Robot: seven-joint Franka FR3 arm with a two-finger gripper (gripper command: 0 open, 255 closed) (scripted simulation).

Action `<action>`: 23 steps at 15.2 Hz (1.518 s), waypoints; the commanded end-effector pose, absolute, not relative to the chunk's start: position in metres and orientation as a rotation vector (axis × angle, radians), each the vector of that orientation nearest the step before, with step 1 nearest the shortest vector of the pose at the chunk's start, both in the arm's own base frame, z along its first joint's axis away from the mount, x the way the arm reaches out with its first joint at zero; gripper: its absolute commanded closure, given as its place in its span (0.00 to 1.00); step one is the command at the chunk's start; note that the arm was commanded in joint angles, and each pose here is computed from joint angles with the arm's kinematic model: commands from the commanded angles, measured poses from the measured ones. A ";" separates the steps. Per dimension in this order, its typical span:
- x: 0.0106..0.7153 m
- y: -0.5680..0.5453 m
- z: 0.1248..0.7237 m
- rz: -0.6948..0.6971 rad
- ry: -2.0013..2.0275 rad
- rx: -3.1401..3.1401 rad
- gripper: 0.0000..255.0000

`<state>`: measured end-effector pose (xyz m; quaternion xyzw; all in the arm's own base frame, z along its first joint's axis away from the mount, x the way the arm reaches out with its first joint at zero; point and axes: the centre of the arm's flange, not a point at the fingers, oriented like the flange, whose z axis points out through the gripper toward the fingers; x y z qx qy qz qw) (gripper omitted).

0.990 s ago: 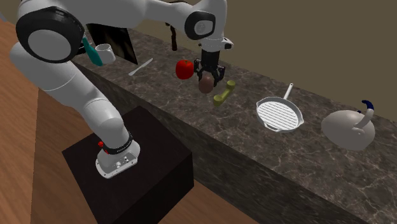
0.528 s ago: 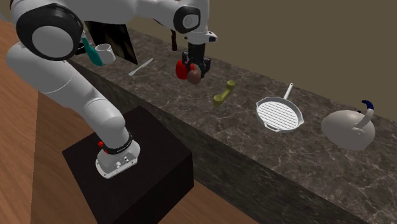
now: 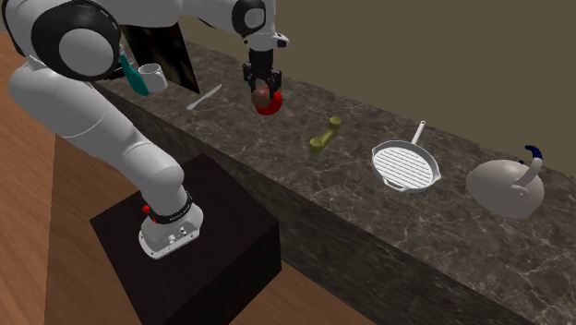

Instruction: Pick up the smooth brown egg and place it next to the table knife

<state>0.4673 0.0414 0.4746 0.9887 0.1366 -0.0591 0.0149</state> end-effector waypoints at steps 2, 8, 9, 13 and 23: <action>0.473 0.081 0.474 -0.183 0.423 3.078 1.00; 0.475 0.160 0.474 -0.183 0.423 3.078 1.00; 0.476 0.173 0.474 -0.183 0.423 3.078 1.00; 0.478 0.226 0.474 -0.183 0.423 3.078 1.00; 0.480 0.295 0.448 -0.183 0.423 3.078 1.00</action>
